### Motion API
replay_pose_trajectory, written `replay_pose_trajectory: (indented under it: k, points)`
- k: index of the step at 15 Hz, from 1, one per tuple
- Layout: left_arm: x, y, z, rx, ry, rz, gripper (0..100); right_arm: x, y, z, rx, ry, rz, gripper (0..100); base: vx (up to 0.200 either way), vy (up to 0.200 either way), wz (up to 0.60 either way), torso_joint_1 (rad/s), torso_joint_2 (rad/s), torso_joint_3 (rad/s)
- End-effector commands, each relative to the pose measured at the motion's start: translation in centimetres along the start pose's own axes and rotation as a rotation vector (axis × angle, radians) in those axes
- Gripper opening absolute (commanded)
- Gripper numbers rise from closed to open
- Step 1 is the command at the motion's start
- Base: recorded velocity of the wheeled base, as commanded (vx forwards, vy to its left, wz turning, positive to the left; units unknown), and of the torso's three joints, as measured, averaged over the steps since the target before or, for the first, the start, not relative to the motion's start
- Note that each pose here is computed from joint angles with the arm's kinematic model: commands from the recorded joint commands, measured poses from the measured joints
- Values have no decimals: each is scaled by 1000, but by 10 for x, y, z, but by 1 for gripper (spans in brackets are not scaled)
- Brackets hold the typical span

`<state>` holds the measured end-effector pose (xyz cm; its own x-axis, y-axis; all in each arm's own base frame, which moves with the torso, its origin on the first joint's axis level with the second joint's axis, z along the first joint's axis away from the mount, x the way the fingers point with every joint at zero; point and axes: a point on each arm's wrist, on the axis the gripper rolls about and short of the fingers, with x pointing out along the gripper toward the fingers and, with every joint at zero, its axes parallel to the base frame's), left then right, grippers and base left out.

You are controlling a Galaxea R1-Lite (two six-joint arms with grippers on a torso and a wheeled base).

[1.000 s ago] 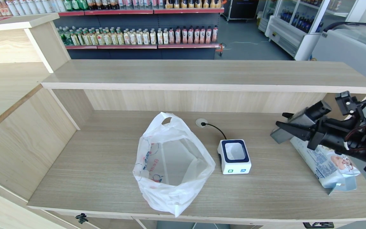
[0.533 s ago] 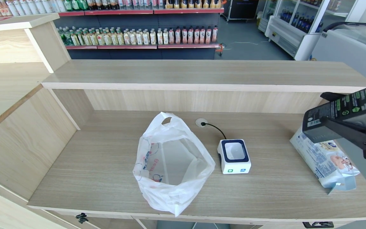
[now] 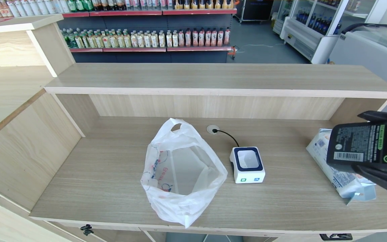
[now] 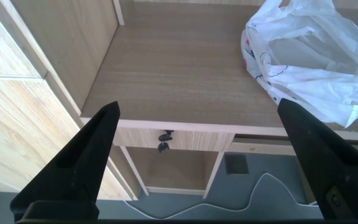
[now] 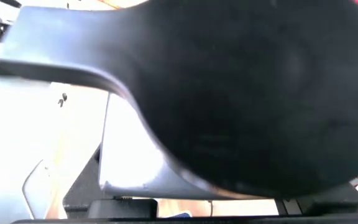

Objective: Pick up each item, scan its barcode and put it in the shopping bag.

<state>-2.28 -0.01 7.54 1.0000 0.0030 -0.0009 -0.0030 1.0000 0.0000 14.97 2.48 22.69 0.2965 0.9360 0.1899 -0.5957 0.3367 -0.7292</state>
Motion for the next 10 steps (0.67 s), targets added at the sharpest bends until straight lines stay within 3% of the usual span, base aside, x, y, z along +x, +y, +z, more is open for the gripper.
replay_pose_trajectory:
  k: [1, 5, 10]
  points:
    - [0, 0, 0, 0, 1, 0, 100, 3, 6, -1, -27, -18, 25, 0, 0, 0, 0, 0, 0, 0]
    - [0, 0, 0, 0, -1, 0, 100, 19, 14, 15, -78, -171, 179, 0, 0, 0, 0, 0, 0, 0]
    - [0, 0, 0, 0, 1, 0, 100, 43, 24, 3, -87, -300, 359, 0, 0, 0, 0, 0, 0, 0]
